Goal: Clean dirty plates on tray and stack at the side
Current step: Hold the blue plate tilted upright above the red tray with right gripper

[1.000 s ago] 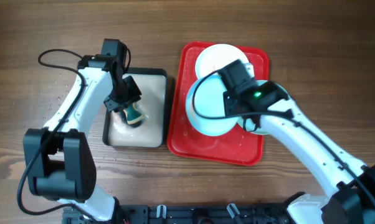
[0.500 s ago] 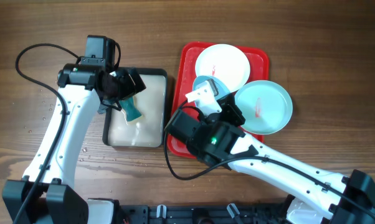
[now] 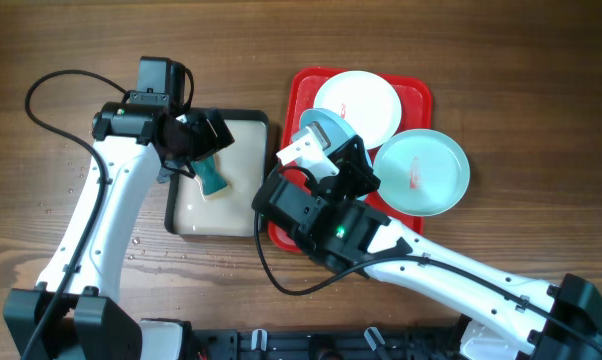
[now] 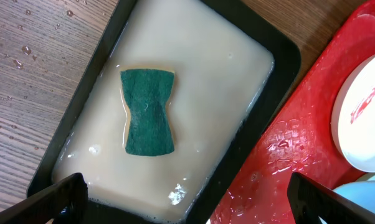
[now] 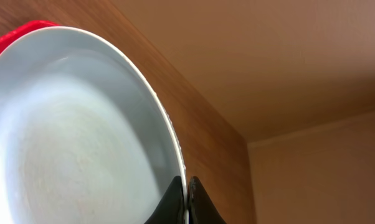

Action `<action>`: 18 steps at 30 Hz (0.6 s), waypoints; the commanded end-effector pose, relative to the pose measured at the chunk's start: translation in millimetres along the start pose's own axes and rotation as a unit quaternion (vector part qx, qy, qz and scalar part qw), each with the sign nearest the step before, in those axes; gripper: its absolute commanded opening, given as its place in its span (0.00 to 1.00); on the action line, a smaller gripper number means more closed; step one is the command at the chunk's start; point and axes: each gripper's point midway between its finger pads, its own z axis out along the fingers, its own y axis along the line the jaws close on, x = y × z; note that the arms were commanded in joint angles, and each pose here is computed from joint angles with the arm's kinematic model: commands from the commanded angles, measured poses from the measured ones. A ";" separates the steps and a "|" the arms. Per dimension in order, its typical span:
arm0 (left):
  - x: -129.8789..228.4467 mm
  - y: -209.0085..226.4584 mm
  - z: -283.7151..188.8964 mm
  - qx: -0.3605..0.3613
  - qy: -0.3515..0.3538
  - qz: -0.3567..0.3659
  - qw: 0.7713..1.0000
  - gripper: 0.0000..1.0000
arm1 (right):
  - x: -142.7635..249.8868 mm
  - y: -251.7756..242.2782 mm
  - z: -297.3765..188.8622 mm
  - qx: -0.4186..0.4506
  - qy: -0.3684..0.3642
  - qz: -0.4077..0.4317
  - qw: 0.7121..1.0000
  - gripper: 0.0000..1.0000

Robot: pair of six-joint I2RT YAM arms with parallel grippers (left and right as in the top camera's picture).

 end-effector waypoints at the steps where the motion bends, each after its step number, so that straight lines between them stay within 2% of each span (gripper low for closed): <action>1: 0.8 0.0 0.0 0.004 0.003 0.001 1.000 1.00 | -7.3 -14.9 -5.4 0.015 -0.010 0.014 1.000 0.04; 16: 0.8 0.0 0.0 0.004 0.003 0.001 1.000 1.00 | -7.2 -14.0 -5.4 0.013 -0.010 0.016 1.000 0.04; 18: 0.9 -0.1 0.0 0.004 0.003 0.002 1.000 1.00 | -4.9 -11.0 -2.5 0.001 -0.005 0.046 0.999 0.04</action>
